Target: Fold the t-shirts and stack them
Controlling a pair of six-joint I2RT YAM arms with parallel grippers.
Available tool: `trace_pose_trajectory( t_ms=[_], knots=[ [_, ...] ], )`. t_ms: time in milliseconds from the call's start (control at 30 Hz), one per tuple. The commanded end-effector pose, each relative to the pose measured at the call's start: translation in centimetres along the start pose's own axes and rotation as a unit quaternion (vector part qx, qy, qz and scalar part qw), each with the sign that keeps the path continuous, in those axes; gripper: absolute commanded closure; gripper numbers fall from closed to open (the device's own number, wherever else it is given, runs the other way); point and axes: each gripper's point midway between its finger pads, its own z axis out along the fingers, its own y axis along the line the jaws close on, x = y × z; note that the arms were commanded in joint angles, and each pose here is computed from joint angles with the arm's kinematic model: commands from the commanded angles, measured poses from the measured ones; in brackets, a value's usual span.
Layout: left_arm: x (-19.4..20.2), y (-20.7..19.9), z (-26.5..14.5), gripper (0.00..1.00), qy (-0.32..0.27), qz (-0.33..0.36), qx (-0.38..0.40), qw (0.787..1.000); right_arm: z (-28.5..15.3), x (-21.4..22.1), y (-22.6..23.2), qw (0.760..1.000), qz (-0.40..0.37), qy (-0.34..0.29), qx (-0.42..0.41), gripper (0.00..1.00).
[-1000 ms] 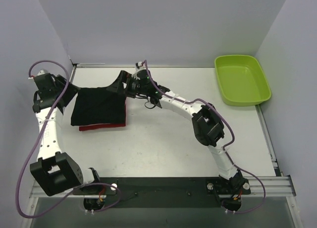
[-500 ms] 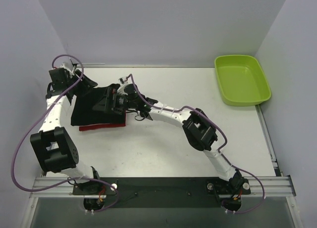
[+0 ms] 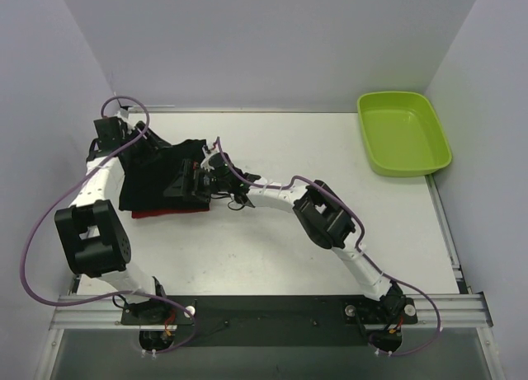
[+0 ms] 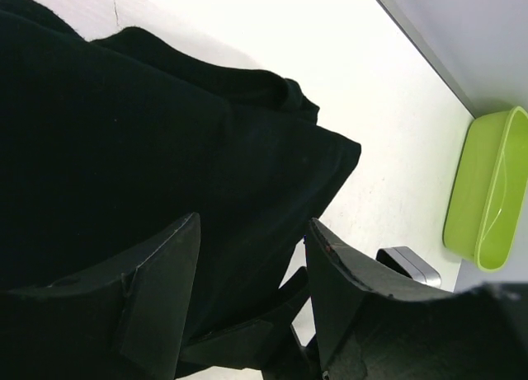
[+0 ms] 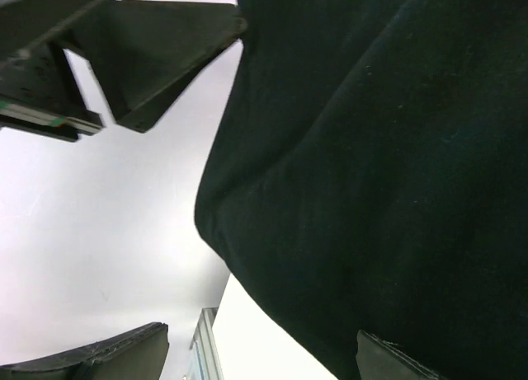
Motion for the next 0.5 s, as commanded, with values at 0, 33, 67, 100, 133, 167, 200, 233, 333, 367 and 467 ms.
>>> trace_pose_trajectory(
  t_ms=[0, 33, 67, 100, 133, 167, 200, 233, 333, 367, 467],
  knots=[
    [-0.7, 0.2, 0.9, 0.37, -0.009, 0.021, 0.002, 1.000, -0.2, -1.1, 1.1, 0.999, -0.017, -0.020, -0.027, 0.01],
    [-0.5, 0.7, 1.3, 0.37, -0.005, 0.019, -0.005, 1.000, -0.2, -1.1, 1.1, 0.999, -0.017, -0.020, -0.026, 0.01],
    [-0.3, 1.1, 1.5, 0.37, -0.001, 0.020, -0.011, 1.000, -0.2, -1.0, 1.1, 0.999, -0.018, -0.019, -0.026, 0.01],
    [-0.2, 1.4, 1.7, 0.37, 0.001, 0.020, -0.016, 1.000, -0.3, -1.1, 1.0, 0.999, -0.017, -0.019, -0.026, 0.01],
    [-0.1, 1.9, 2.0, 0.38, 0.004, 0.019, -0.024, 1.000, -0.3, -1.1, 0.9, 0.999, -0.016, -0.020, -0.025, 0.01],
    [0.0, 2.4, 2.2, 0.38, 0.007, 0.019, -0.031, 0.999, -0.3, -1.0, 0.9, 0.999, -0.016, -0.018, -0.025, 0.01],
    [0.2, 2.7, 2.4, 0.38, 0.009, 0.019, -0.037, 0.999, -0.3, -1.0, 1.0, 0.999, -0.017, -0.019, -0.026, 0.01],
    [0.2, 3.3, 2.7, 0.38, 0.010, 0.020, -0.048, 0.999, -0.4, -1.1, 1.0, 0.999, -0.017, -0.020, -0.026, 0.01],
    [0.4, 4.7, 3.3, 0.38, 0.015, 0.020, -0.076, 0.997, -0.5, -1.1, 1.1, 0.999, -0.014, -0.020, -0.029, 0.01],
    [0.4, 5.2, 3.4, 0.38, 0.015, 0.019, -0.084, 0.996, -0.5, -1.1, 1.2, 0.999, -0.014, -0.020, -0.031, 0.01],
    [-0.2, 6.7, 3.5, 0.38, 0.005, 0.016, -0.113, 0.993, -0.9, -1.2, 1.3, 0.999, -0.013, -0.022, -0.036, 0.01]
  ],
)
